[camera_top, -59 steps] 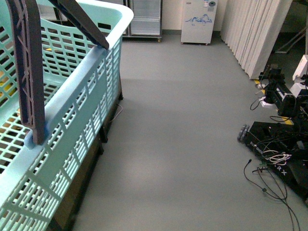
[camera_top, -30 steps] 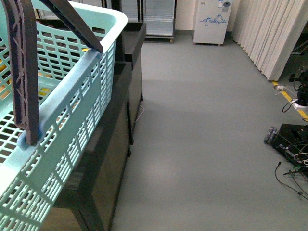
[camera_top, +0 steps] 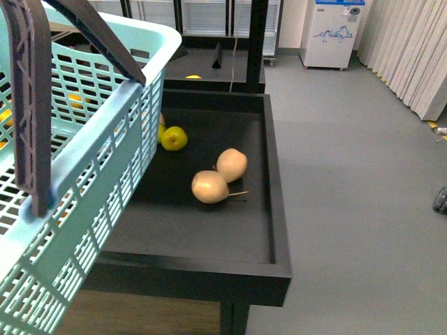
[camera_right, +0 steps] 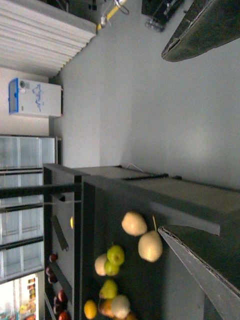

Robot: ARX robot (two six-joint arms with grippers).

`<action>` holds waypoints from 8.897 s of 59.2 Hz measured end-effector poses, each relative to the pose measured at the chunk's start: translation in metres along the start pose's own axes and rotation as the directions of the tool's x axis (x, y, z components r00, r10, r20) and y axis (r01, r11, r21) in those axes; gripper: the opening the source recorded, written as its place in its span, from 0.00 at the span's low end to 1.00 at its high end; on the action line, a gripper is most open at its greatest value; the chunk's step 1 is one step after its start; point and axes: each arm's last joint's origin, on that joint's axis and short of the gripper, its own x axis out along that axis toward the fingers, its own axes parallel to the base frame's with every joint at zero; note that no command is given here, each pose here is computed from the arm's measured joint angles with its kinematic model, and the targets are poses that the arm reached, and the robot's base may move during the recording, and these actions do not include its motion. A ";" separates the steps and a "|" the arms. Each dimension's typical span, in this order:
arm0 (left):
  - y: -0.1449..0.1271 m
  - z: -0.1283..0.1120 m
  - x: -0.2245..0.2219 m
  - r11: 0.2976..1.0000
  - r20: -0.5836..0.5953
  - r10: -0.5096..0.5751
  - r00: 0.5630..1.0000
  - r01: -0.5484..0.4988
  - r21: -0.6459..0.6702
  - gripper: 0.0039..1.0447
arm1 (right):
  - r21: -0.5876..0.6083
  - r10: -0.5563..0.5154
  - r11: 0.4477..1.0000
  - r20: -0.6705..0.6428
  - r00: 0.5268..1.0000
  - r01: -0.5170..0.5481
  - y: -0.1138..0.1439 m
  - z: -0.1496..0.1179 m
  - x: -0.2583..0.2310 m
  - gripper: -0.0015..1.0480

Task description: Pick lemon and mango into basket

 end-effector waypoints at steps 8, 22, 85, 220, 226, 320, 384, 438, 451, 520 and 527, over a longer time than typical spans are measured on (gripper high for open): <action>0.000 0.000 0.000 1.000 -0.001 -0.001 1.000 0.001 -0.001 0.05 | 0.000 0.002 1.000 0.000 1.000 -0.002 0.000 0.000 0.000 0.92; 0.000 0.000 0.000 1.000 -0.003 0.000 1.000 0.000 0.000 0.05 | 0.000 0.000 1.000 0.000 1.000 0.000 0.000 0.000 0.000 0.92; 0.001 0.000 0.000 1.000 -0.002 0.001 1.000 -0.001 0.000 0.05 | 0.000 0.001 1.000 -0.001 1.000 -0.001 0.000 0.000 0.000 0.92; -0.048 -0.062 0.122 0.666 -0.330 0.305 0.893 0.047 0.744 0.04 | 0.000 0.000 1.000 -0.001 1.000 0.000 0.000 0.000 0.000 0.92; -0.059 -0.106 0.144 0.711 -0.453 0.294 0.842 0.124 0.692 0.04 | 0.000 0.000 1.000 -0.001 1.000 0.000 0.000 0.000 0.000 0.92; -0.095 -0.172 0.126 0.743 -0.624 0.154 0.766 0.326 0.584 0.04 | 0.224 -0.058 0.959 -0.433 0.899 0.170 -0.032 0.013 0.047 0.92; -0.095 -0.172 0.127 0.744 -0.623 0.155 0.767 0.325 0.585 0.04 | 0.500 0.053 0.631 -0.791 0.610 0.593 -0.051 -0.159 0.360 0.92; -0.095 -0.172 0.127 0.743 -0.622 0.155 0.767 0.325 0.585 0.04 | 0.518 0.032 0.540 -0.800 0.599 0.664 -0.051 -0.192 0.436 0.92; -0.095 -0.172 0.127 0.743 -0.622 0.154 0.767 0.325 0.585 0.04 | 0.500 0.015 0.535 -0.811 0.584 0.681 -0.050 -0.202 0.449 0.92; -0.095 -0.172 0.127 0.743 -0.623 0.155 0.767 0.325 0.585 0.04 | 0.393 -0.105 0.768 -0.701 0.705 0.505 -0.105 -0.113 0.353 0.50; -0.095 -0.172 0.127 0.743 -0.622 0.155 0.767 0.325 0.585 0.04 | 0.371 -0.088 0.831 -0.646 0.758 0.413 -0.110 -0.071 0.321 0.50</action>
